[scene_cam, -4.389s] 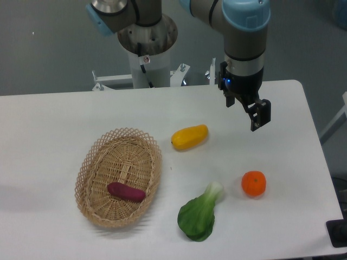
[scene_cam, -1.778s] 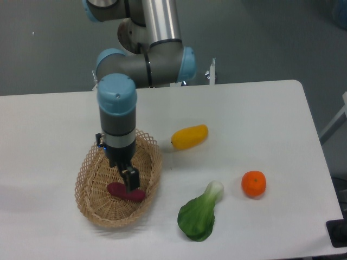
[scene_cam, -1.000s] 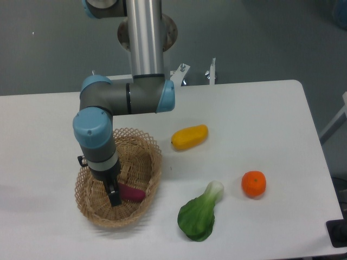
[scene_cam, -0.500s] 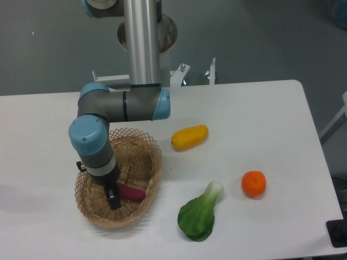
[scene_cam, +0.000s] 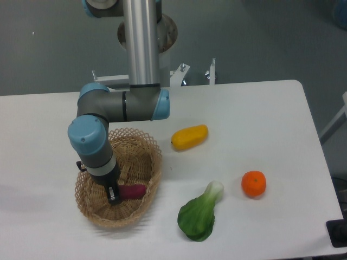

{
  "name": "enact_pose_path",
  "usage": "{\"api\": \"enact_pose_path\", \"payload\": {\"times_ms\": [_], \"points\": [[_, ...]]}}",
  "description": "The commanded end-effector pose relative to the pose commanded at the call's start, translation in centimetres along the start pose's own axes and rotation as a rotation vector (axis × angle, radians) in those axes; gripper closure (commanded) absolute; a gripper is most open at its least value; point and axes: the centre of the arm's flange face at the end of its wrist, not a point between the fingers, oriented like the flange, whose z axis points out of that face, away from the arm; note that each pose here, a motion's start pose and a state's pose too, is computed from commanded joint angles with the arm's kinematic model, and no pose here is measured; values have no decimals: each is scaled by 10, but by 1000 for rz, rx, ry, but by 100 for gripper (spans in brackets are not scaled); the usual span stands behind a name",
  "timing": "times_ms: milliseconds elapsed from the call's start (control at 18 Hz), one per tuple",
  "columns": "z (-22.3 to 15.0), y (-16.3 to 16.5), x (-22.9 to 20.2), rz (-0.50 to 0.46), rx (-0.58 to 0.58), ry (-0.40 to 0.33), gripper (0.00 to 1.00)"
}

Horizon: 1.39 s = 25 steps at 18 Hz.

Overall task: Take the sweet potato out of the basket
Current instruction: 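Close the gripper on the purple sweet potato, then lift the sweet potato out of the basket and carry it away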

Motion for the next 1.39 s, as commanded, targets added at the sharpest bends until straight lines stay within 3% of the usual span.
{"api": "enact_pose_path", "payload": {"times_ms": [167,556,778,1056,1389], "points": [[-4,0,-2,-2,3,-9,64],[-30,2,-8,-7,11,-44,67],[-72,17,-32,-55,20,-115,67],[-117,99,-64,-180,3,-124,66],[-157,218,-101,-318,-22,-76,66]]}}
